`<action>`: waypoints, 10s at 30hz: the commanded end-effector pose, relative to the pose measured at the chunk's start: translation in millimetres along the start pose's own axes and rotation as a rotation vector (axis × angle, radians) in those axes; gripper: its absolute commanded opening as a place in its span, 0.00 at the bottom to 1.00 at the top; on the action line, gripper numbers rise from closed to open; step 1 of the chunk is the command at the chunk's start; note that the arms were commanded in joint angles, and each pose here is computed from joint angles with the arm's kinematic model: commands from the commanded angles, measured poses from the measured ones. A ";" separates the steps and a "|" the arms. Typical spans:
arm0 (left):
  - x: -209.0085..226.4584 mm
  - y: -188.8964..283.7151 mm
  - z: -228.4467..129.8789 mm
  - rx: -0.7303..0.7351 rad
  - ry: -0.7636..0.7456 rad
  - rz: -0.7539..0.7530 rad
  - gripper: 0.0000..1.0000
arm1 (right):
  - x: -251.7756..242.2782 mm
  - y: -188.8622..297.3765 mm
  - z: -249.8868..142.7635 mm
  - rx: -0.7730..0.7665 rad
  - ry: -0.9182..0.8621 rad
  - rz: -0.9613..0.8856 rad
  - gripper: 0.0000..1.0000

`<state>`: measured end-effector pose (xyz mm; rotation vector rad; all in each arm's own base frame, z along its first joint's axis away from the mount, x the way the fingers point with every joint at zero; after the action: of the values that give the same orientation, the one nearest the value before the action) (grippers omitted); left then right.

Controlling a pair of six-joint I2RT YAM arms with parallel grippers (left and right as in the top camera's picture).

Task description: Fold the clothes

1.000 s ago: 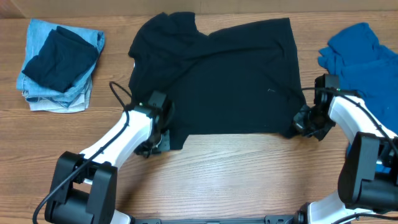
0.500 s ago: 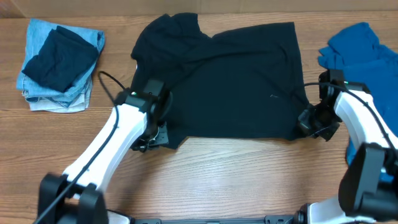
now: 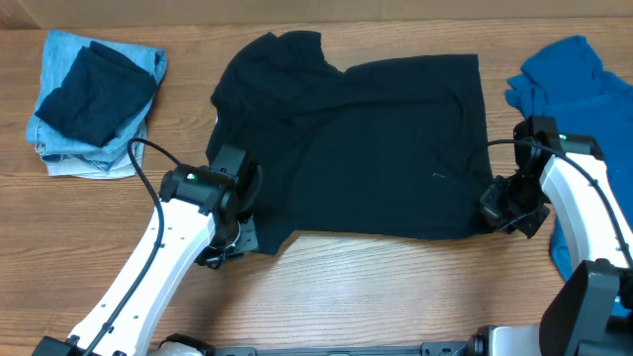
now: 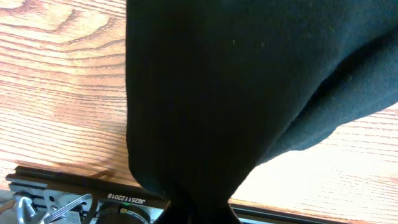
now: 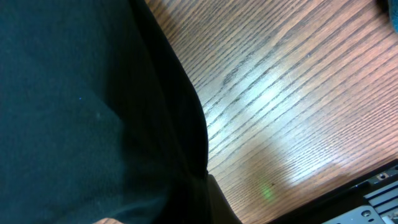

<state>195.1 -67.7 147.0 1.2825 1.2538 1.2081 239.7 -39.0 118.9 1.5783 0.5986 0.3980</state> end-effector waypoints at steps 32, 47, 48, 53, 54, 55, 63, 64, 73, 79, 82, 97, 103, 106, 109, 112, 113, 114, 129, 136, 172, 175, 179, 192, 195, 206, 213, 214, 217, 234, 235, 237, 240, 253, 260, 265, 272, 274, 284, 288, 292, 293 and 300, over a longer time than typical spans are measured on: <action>33.4 54.7 164.2 -0.562 0.052 -0.092 0.04 | 86.9 64.0 74.0 -0.347 -0.008 0.459 0.04; 13.7 42.0 207.3 -0.659 -0.052 -0.167 0.04 | 136.7 14.8 78.1 -0.327 0.075 0.426 0.04; 11.0 33.8 211.4 -0.647 -0.057 -0.167 0.04 | 135.7 14.0 79.4 -0.335 0.071 0.416 0.04; 7.3 14.8 223.5 -0.633 -0.085 -0.155 0.04 | 131.1 14.0 86.3 -0.383 0.054 0.378 0.04; 7.1 14.9 224.8 -0.639 -0.085 -0.156 0.04 | 131.8 14.1 87.5 -0.389 0.053 0.380 0.04; 6.2 15.6 226.0 -0.646 -0.087 -0.156 0.04 | 132.6 14.1 88.2 -0.392 0.053 0.383 0.04; 5.0 21.1 232.8 -0.692 -0.113 -0.146 0.04 | 140.9 17.9 95.7 -0.430 0.052 0.421 0.04; 5.0 21.3 233.0 -0.693 -0.113 -0.146 0.04 | 141.9 18.8 96.6 -0.435 0.052 0.426 0.04; 3.0 5.5 242.5 -0.683 -0.121 -0.143 0.18 | 149.3 24.8 102.8 -0.472 0.052 0.468 0.10; 7.3 -3.0 258.4 -0.724 -0.159 -0.075 0.53 | 162.7 19.2 114.2 -0.509 0.064 0.503 0.66; 8.0 25.1 271.0 -0.786 -0.179 -0.054 0.65 | 176.5 32.8 123.0 -0.591 0.157 0.559 0.80; -37.3 41.2 229.3 -0.425 -0.268 -0.106 0.04 | 137.9 20.6 78.5 -0.290 0.302 0.315 0.04; -46.7 -27.7 236.4 -0.261 -0.282 -0.092 0.04 | 134.9 10.4 73.4 -0.254 0.276 0.311 0.04; -46.6 -35.5 236.7 -0.243 -0.282 -0.088 0.04 | 134.4 -0.1 73.2 -0.257 0.274 0.313 0.04; -44.6 -36.5 233.1 -0.224 -0.302 -0.076 0.04 | 136.1 -7.4 71.7 -0.252 0.278 0.332 0.04; -27.1 -38.3 228.3 -0.192 -0.289 0.042 0.04 | 140.3 -12.7 71.0 -0.253 0.285 0.365 0.04; -19.9 -38.4 227.2 -0.182 -0.283 0.088 0.04 | 139.9 -16.1 70.8 -0.255 0.285 0.366 0.04; -15.5 -38.3 225.9 -0.174 -0.280 0.119 0.04 | 139.4 -18.2 70.4 -0.254 0.285 0.365 0.04; 14.9 -68.1 228.7 -0.182 -0.217 0.175 0.04 | 139.6 -20.6 70.6 -0.261 0.304 0.366 0.04; 11.7 -80.6 227.3 -0.191 -0.214 0.144 0.04 | 136.2 -22.9 67.6 -0.243 0.303 0.351 0.04; 3.8 -79.5 235.6 -0.234 -0.215 0.092 0.04 | 160.3 -23.5 79.0 -0.353 0.289 0.488 0.04; 3.7 -79.5 235.7 -0.235 -0.215 0.092 0.04 | 166.1 -34.4 83.6 -0.357 0.266 0.503 0.04; 3.7 -79.4 235.9 -0.236 -0.215 0.092 0.04 | 179.7 -60.0 92.1 -0.351 0.272 0.521 0.04; 3.7 -79.0 236.5 -0.239 -0.215 0.092 0.04 | 228.3 -5.5 122.2 -0.519 0.315 0.745 0.04; 3.2 -74.7 243.1 -0.269 -0.216 0.094 0.04 | 231.5 1.6 125.0 -0.551 0.346 0.766 0.06; -4.1 5.3 268.6 -0.366 -0.208 0.073 0.04 | 197.4 16.8 91.7 -0.425 0.546 0.558 0.04; -16.9 -23.4 253.9 -0.294 -0.196 -0.031 0.04 | 165.9 -17.7 80.3 -0.340 0.537 0.347 0.04; -16.9 -30.5 252.6 -0.290 -0.195 -0.031 0.04 | 162.2 -21.3 81.9 -0.347 0.530 0.319 0.04; -15.6 -55.4 247.2 -0.277 -0.195 -0.028 0.04 | 151.0 -42.4 78.8 -0.327 0.523 0.267 0.04; 11.8 -85.8 251.3 -0.305 -0.160 0.069 0.04 | 86.5 -71.4 72.0 -0.243 0.357 -0.027 0.04; 13.2 -78.7 256.1 -0.330 -0.153 0.062 0.04 | 88.6 -69.2 73.6 -0.251 0.350 -0.019 0.04; 11.0 -36.8 270.4 -0.403 -0.148 0.045 0.04 | 99.8 -52.3 78.4 -0.258 0.351 0.020 0.04; -3.8 26.3 276.5 -0.475 -0.170 -0.069 0.04 | 120.2 -24.9 79.8 -0.244 0.359 0.123 0.04; -9.2 -115.0 244.6 -0.066 -0.181 -0.081 0.04 | 132.4 -43.0 85.9 -0.275 0.378 0.179 0.04; 21.8 -115.0 223.6 0.044 -0.122 0.104 0.04 | 108.4 -83.7 57.5 -0.134 0.384 0.131 0.04; 51.5 -111.2 199.5 0.166 -0.003 0.183 0.04 | 88.8 -106.0 27.7 0.010 0.381 0.117 0.04; 59.0 -107.6 184.1 0.246 0.015 0.189 0.04 | 62.8 -105.9 6.3 0.135 0.315 0.007 0.04; 57.7 -107.8 184.2 0.245 0.017 0.179 0.04 | 61.1 -104.7 4.8 0.145 0.315 -0.001 0.04; 44.5 28.2 261.7 -0.142 0.039 0.079 0.15 | 141.8 37.4 56.8 -0.088 0.351 0.298 0.09; -15.5 126.6 295.7 -0.517 -0.265 -0.337 0.51 | 167.2 94.9 69.2 -0.196 0.378 0.448 0.44; -37.9 149.4 333.7 -0.737 -0.351 -0.446 0.65 | 194.1 135.4 108.3 -0.477 0.386 0.542 0.72; -42.3 145.3 342.6 -0.760 -0.364 -0.445 0.66 | 196.3 138.1 120.0 -0.548 0.380 0.522 0.73; -82.4 70.9 401.4 -0.835 -0.502 -0.424 0.75 | 211.3 109.2 152.3 -0.627 0.356 0.449 0.75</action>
<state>592.3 -129.3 222.8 0.5416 0.5561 0.9359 501.1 -34.3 210.9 1.0444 0.2887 1.1325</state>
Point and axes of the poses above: each gripper's point midway between its finger pads, its own y axis back along the fingers, its own x axis along the line the jaws close on, z = x × y, the point moved 4 cm from there along y, back along the fingers, and after that the axes turned 12 degrees about -y, right-handed, at the moved point
